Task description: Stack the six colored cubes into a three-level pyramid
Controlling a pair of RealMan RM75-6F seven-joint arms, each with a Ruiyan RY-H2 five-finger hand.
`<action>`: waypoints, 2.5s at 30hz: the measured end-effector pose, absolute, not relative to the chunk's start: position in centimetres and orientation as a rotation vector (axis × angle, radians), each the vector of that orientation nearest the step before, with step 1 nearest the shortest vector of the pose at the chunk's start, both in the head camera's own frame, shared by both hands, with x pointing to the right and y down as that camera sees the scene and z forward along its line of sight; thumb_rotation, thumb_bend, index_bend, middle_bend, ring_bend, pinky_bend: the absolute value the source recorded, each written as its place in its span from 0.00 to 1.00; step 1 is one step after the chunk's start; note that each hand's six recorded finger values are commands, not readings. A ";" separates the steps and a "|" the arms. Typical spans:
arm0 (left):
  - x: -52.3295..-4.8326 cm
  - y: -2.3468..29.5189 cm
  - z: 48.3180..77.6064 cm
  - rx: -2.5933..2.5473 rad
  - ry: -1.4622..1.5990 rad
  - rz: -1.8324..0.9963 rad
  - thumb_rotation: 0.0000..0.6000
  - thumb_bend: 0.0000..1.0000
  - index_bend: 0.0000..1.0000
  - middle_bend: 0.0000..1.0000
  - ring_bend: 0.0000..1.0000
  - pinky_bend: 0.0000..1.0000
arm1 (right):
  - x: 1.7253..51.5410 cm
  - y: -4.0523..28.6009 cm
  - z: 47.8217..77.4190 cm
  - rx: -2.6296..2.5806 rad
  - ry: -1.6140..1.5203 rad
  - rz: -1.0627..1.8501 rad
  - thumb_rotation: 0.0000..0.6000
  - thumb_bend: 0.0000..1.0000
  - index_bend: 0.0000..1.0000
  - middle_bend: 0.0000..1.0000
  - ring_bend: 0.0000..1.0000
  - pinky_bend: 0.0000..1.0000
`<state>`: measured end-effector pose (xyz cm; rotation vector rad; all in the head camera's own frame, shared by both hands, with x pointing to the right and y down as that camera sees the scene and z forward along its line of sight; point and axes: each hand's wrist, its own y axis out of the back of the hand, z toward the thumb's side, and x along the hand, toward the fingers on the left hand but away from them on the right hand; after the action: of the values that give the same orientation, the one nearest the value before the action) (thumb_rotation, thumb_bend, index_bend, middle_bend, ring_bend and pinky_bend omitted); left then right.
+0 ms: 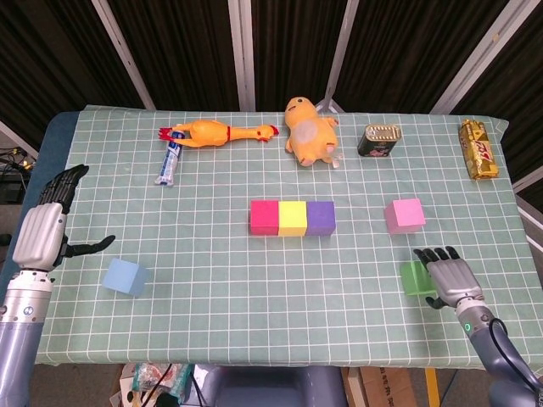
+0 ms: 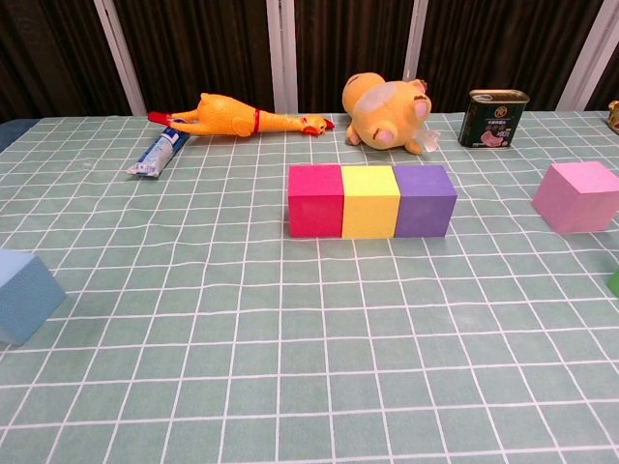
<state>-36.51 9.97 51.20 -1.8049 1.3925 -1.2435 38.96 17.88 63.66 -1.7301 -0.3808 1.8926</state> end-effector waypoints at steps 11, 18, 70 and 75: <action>-36.5 10.0 51.4 -1.805 1.390 -1.250 1.00 0.07 0.00 0.04 0.00 0.05 | 39.8 18.2 65.0 -1.731 -0.397 1.909 1.00 0.31 0.08 0.40 0.25 0.01; -36.5 10.0 51.3 -1.808 1.390 -1.246 1.00 0.07 0.00 0.04 0.00 0.05 | 39.4 18.2 64.8 -1.748 -0.415 1.891 1.00 0.31 0.12 0.43 0.27 0.01; -37.2 9.6 51.4 -1.841 1.438 -1.248 1.00 0.07 0.00 0.04 0.00 0.05 | 13.9 1.0 61.9 -1.743 -0.504 1.800 1.00 0.31 0.12 0.43 0.27 0.01; -37.1 9.6 51.5 -1.853 1.435 -1.249 1.00 0.07 0.00 0.04 0.00 0.05 | 12.9 0.8 62.0 -1.727 -0.483 1.798 1.00 0.31 0.12 0.43 0.27 0.01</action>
<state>-37.08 9.65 51.49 -1.8532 1.4346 -1.2493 12.93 0.81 62.04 -1.7266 -0.4826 1.7978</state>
